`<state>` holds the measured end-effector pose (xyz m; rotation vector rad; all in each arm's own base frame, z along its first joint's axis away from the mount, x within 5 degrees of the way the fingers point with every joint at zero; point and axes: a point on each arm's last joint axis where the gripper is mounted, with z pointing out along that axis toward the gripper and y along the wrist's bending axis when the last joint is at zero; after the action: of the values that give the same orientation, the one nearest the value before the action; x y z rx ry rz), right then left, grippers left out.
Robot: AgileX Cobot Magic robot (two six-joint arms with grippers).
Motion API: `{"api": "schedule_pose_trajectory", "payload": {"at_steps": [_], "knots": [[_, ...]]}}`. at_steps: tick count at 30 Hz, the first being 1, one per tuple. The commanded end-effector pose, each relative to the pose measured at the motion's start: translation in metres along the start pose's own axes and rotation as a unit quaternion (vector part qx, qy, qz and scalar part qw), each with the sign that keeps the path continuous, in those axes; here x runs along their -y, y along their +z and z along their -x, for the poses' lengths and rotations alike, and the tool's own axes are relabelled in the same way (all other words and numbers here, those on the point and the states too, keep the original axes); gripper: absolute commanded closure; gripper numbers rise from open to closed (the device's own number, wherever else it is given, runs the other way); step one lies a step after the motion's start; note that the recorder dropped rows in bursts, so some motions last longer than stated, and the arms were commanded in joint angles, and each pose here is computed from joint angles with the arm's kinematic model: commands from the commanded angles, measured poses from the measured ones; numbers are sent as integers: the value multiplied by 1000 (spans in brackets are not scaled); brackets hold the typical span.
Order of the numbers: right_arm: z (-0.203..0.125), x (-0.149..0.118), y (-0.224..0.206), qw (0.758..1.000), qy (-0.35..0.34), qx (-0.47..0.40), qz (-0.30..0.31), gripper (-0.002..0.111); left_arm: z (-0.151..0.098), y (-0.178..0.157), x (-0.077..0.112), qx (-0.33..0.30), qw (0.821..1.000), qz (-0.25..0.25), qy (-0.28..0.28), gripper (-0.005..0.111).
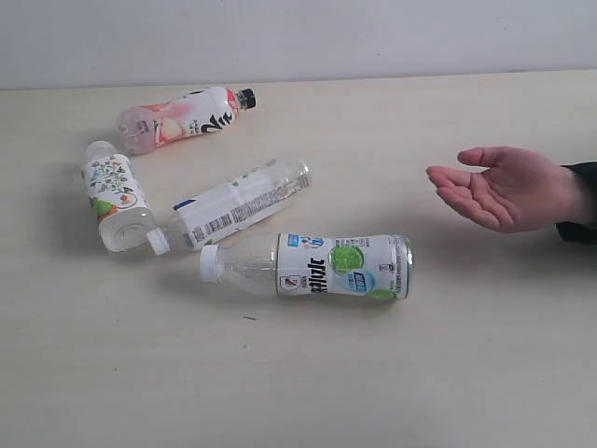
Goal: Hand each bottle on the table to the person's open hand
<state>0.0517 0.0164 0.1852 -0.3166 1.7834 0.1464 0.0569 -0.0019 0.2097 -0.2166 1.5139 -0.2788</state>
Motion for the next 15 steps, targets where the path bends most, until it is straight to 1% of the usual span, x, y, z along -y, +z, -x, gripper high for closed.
{"api": "schedule_pose_trajectory", "payload": {"at_steps": [1,3,4,6,7,8,11,13,15], "knots": [[0,0,0,1000,-2,8,-3,108,15,-2,3,78,990,-29,-116,106],[0,0,0,1000,-2,8,-3,108,21,-3,5,110,978,-46,-169,106],[0,0,0,1000,-2,8,-3,108,25,-4,5,131,972,-57,-187,106],[0,0,0,1000,-2,8,-3,108,36,-8,8,189,952,-90,-223,106],[0,0,0,1000,-2,8,-3,108,40,-10,8,209,945,-101,-231,106],[0,0,0,1000,-2,8,-3,108,42,-11,9,217,942,-106,-234,106],[0,0,0,1000,-2,8,-3,108,66,-16,17,238,936,-120,-229,107],[0,0,0,1000,-2,8,-3,108,86,-14,24,237,940,-117,-216,107],[0,0,0,1000,-2,8,-3,108,113,-4,33,228,949,-105,-189,107]]}}
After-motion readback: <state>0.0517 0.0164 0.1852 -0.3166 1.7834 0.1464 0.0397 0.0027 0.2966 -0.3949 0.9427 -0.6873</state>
